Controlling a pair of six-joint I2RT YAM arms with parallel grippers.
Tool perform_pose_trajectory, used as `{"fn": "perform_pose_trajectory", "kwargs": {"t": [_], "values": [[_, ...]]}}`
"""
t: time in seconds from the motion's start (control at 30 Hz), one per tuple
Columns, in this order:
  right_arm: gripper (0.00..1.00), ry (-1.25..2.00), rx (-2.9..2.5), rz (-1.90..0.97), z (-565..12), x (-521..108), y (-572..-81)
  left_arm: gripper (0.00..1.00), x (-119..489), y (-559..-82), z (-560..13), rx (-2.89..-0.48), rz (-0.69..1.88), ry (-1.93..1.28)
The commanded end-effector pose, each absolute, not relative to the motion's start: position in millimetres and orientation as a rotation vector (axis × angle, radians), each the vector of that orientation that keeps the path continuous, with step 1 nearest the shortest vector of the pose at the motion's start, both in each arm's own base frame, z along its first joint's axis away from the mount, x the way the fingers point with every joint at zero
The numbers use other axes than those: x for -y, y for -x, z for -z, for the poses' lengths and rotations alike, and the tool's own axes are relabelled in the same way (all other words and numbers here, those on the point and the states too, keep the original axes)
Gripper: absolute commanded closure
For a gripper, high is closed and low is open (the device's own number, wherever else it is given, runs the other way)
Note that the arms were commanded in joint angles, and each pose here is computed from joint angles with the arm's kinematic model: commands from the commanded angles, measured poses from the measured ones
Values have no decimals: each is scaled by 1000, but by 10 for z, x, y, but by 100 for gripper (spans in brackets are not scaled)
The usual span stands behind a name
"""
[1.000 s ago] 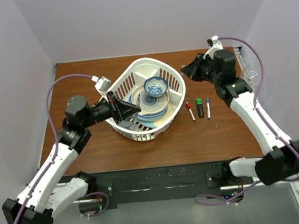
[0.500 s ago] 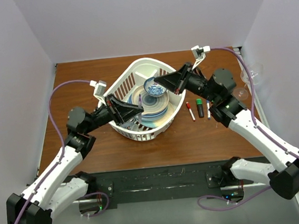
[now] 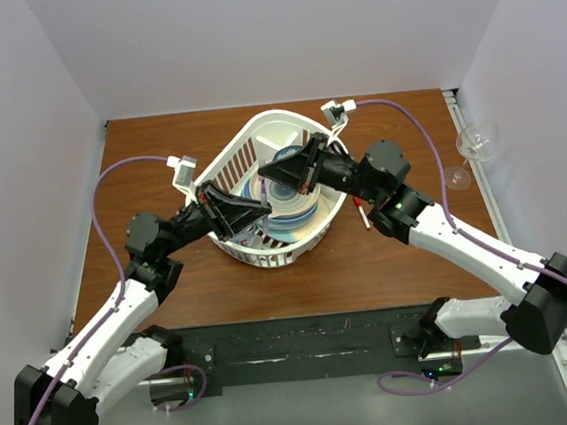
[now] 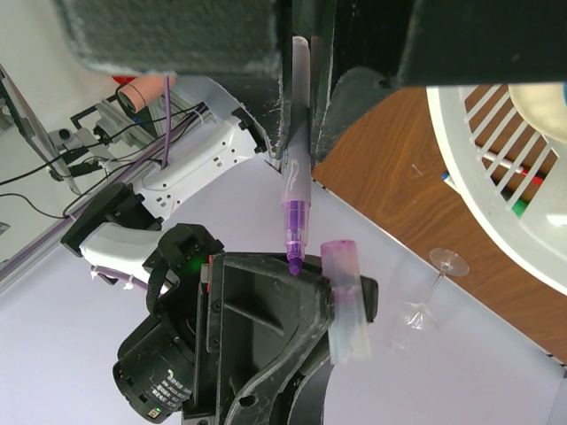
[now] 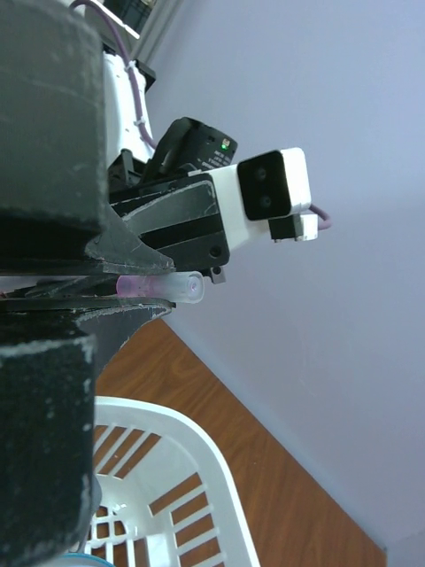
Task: Insert the pens into the pen caps
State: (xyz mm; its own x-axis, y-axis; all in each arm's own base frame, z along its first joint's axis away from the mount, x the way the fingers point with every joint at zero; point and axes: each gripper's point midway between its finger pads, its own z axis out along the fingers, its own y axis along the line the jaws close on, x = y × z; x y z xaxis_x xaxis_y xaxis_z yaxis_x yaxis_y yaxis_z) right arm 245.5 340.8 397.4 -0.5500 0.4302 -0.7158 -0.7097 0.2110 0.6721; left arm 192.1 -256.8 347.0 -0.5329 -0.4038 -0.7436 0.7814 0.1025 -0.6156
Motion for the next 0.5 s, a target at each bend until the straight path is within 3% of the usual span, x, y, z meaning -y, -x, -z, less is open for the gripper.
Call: {"fn": "perform_pose_trajectory", "kwargs": {"t": [0.0,0.47], "values": [[100,271,-1433,-1519,-4278,-3399,-2427,100,2545,-1852,-3619,-1372,1605,-424],[100,286,-1430,-1452,-4435,-3354,-2439,100,2526,-1864,-3448,-1424,1596,-390]]}}
